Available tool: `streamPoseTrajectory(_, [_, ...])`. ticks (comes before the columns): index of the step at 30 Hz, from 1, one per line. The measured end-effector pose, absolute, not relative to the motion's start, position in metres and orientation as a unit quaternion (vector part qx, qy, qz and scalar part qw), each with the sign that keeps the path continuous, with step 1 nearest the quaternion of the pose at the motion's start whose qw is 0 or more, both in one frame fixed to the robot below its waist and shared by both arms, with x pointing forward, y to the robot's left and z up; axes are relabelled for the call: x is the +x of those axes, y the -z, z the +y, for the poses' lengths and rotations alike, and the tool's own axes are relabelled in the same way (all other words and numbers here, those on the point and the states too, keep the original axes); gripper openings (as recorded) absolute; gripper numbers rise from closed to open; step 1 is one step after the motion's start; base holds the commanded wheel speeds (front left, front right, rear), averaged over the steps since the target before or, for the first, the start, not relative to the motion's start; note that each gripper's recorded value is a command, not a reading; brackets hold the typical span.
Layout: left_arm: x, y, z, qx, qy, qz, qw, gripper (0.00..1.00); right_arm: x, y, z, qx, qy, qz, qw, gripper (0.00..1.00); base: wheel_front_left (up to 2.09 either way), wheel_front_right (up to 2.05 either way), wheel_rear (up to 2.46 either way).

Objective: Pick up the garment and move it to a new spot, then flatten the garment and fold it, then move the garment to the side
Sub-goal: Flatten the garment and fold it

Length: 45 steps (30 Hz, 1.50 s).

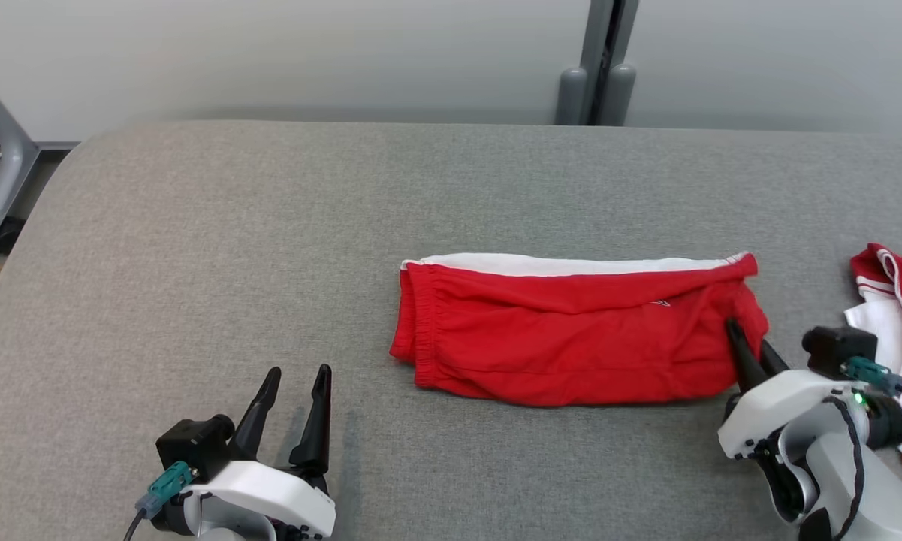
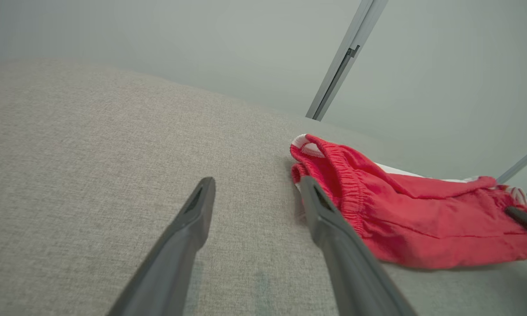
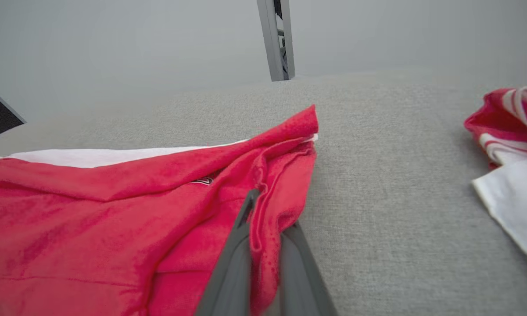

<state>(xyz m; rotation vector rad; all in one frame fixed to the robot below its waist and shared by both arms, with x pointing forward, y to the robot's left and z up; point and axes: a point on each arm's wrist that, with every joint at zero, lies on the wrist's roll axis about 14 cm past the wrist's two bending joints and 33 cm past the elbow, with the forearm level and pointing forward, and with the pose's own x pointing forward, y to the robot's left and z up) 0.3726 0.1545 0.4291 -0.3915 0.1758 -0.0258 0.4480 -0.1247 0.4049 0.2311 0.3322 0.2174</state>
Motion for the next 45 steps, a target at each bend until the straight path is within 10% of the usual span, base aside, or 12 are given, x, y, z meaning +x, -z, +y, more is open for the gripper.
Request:
streamPoseTrajectory(11, [0.362, -0.425, 0.165, -0.203, -0.009, 0.091, 0.975, 1.00, 0.446, -0.483, 0.014, 0.056, -0.324, 0.045, 0.943, 0.00, 0.00, 0.00, 0.00])
streamPoseTrajectory(21, [0.347, -0.425, 0.191, -0.196, -0.050, 0.088, 0.975, 1.00, 0.410, -0.454, 0.094, 0.049, -0.428, 0.109, 0.896, 0.00, 0.00, 0.00, 0.00])
streamPoseTrajectory(22, [0.347, -0.425, 0.192, -0.195, -0.052, 0.087, 0.976, 1.00, 0.409, -0.449, 0.093, 0.051, -0.426, 0.117, 0.896, 0.37, 0.00, 0.00, 0.00])
streamPoseTrajectory(23, [0.346, -0.425, 0.194, -0.194, -0.054, 0.088, 0.976, 1.00, 0.408, -0.449, 0.095, 0.056, -0.428, 0.120, 0.894, 1.00, 0.00, 0.00, 0.00])
streamPoseTrajectory(45, [0.382, -0.448, 0.181, -0.119, -0.024, 0.052, 0.991, 1.00, 0.434, -0.464, -0.107, 0.068, -0.128, 0.042, 0.989, 1.00, 0.00, 0.00, 0.00])
